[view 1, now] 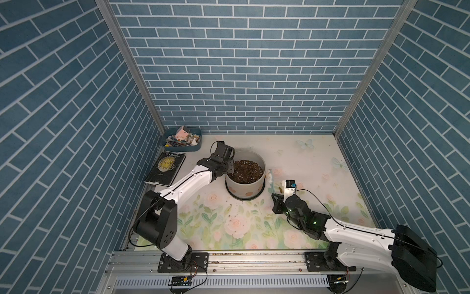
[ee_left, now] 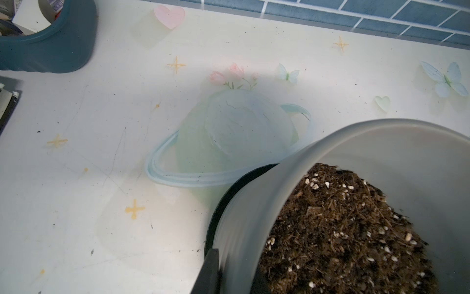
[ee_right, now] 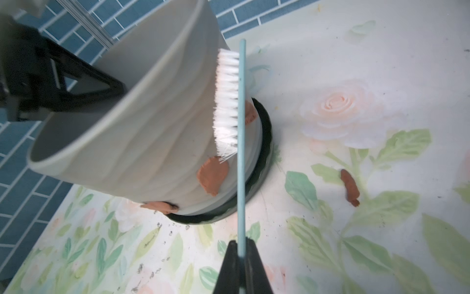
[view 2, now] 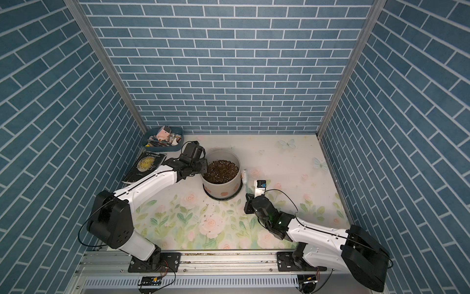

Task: Scrub the dried mud off the ceramic pot
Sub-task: Brush off the soil from the pot.

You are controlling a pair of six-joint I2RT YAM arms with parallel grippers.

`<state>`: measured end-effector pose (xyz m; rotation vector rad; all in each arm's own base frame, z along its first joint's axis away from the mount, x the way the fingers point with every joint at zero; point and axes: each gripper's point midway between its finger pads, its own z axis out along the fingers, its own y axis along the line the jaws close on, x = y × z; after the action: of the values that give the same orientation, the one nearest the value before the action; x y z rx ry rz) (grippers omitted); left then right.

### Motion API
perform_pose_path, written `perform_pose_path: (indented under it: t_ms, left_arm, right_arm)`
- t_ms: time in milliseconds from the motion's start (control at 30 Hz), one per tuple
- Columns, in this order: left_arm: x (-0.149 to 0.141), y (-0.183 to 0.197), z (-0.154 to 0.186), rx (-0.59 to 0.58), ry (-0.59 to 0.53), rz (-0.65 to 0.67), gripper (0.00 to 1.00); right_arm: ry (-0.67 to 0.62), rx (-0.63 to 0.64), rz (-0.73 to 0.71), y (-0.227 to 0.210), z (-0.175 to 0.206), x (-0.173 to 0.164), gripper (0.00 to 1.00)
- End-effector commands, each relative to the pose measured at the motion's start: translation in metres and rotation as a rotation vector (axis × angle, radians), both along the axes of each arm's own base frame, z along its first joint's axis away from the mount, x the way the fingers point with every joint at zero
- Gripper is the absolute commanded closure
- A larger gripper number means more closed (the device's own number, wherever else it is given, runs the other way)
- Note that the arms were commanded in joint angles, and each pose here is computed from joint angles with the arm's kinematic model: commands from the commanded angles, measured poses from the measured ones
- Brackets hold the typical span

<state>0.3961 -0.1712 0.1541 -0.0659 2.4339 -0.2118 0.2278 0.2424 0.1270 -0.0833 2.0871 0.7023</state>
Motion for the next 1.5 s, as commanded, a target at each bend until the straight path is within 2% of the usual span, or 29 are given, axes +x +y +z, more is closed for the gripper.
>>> perform_pose_path:
  t_ms: [0,233,400,600,767,933,1100,1300,1400,1467]
  left_arm:
    - [-0.006,0.010,-0.002,0.011,0.015,0.034,0.95]
    - [-0.005,0.008,-0.002,0.007,0.016,0.028,0.96]
    - [-0.007,0.009,-0.006,0.008,0.026,0.026,0.99]
    - [-0.007,0.009,-0.004,0.012,0.027,0.025,1.00]
    - [-0.007,0.011,-0.002,0.025,0.026,0.033,1.00]
    - [-0.008,0.013,-0.003,0.038,0.031,0.036,1.00]
    - [-0.010,0.019,-0.002,0.062,0.035,0.052,1.00]
    - [-0.017,0.035,-0.006,0.118,0.041,0.098,1.00]
    - [-0.019,0.036,-0.008,0.114,0.039,0.099,1.00]
    - [-0.020,0.035,-0.007,0.103,0.039,0.097,1.00]
  right_arm:
    - [0.005,-0.068,-0.017,-0.015,-0.015,0.001,1.00]
    - [0.125,-0.196,-0.037,-0.016,-0.054,0.022,1.00]
    - [0.153,-0.213,0.016,0.002,-0.067,0.032,1.00]
    - [0.074,-0.117,0.155,0.033,-0.042,0.020,1.00]
    - [0.012,-0.045,0.171,0.027,-0.015,0.010,1.00]
    - [0.014,-0.021,0.150,0.019,-0.009,0.006,1.00]
    - [0.057,-0.128,0.053,-0.004,-0.023,0.015,1.00]
    - [0.053,-0.191,0.026,-0.015,-0.020,0.017,1.00]
    - [0.057,-0.219,0.013,-0.022,-0.021,0.018,1.00]
    - [0.085,-0.281,-0.023,-0.031,-0.028,0.020,1.00]
